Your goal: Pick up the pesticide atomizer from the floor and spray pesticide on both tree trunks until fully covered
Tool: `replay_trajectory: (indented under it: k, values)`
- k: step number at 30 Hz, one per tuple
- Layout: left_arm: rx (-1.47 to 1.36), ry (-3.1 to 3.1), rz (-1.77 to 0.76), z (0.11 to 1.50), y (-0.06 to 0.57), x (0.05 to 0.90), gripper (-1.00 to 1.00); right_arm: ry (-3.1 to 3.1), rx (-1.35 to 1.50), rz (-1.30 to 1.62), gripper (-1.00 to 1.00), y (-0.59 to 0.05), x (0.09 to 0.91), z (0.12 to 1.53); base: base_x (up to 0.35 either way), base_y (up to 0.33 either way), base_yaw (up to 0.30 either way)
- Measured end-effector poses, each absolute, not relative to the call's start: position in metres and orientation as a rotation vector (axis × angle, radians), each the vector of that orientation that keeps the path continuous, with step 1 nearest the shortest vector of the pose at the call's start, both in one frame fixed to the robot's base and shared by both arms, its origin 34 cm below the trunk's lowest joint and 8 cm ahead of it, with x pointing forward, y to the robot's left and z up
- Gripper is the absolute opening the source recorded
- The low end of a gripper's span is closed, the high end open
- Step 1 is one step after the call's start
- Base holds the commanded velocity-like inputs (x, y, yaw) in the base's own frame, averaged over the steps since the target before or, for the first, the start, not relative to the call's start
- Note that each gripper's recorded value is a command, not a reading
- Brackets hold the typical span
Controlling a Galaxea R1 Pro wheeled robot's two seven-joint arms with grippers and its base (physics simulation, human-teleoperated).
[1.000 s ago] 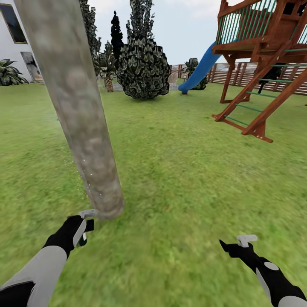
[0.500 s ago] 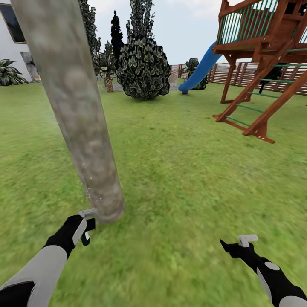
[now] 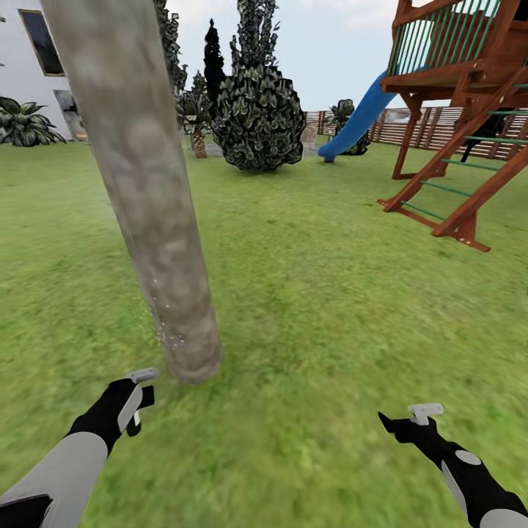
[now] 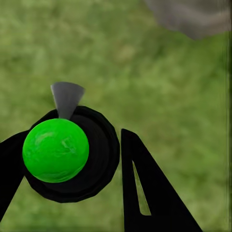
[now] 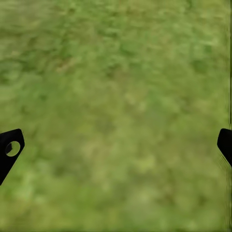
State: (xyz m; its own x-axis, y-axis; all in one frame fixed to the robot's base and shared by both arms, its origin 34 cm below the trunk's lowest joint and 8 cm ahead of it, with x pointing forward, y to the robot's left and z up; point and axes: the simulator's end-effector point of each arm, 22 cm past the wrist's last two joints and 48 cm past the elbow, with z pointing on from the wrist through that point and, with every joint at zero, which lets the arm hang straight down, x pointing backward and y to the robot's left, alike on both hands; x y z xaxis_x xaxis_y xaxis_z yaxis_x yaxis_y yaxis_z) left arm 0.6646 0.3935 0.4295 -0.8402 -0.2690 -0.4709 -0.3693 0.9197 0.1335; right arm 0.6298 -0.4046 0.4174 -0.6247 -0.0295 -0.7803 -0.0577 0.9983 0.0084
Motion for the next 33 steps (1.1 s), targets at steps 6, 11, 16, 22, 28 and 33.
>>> replay_trajectory:
  k: [6,11,16,22,28,33]
  values:
    - [-0.461,2.625,0.302,0.4294,0.3922,0.6647,-1.00,2.246,-0.060,0.040,1.00,-0.4047,0.6298,0.4174,0.017,-0.268,0.007]
    - [-0.459,2.625,0.302,0.4293,0.3915,0.6647,-1.00,2.246,-0.060,0.040,1.00,-0.4048,0.6298,0.4174,0.186,-0.233,0.203]
    - [-0.456,2.626,0.301,0.4290,0.3895,0.6649,-1.00,2.246,-0.060,0.039,1.00,-0.4049,0.6298,0.4173,0.215,-0.208,0.275]
    - [-0.457,2.627,0.297,0.4287,0.3878,0.6650,-1.00,2.246,-0.059,0.039,1.00,-0.4049,0.6298,0.4174,0.035,-0.267,0.055]
    - [-0.460,2.627,0.292,0.4284,0.3864,0.6652,-1.00,2.246,-0.060,0.039,1.00,-0.4049,0.6298,0.4173,0.000,-0.274,0.008]
    - [-0.460,2.627,0.291,0.4284,0.3863,0.6652,-1.00,2.246,-0.059,0.039,1.00,-0.4049,0.6298,0.4174,0.000,-0.274,0.205]
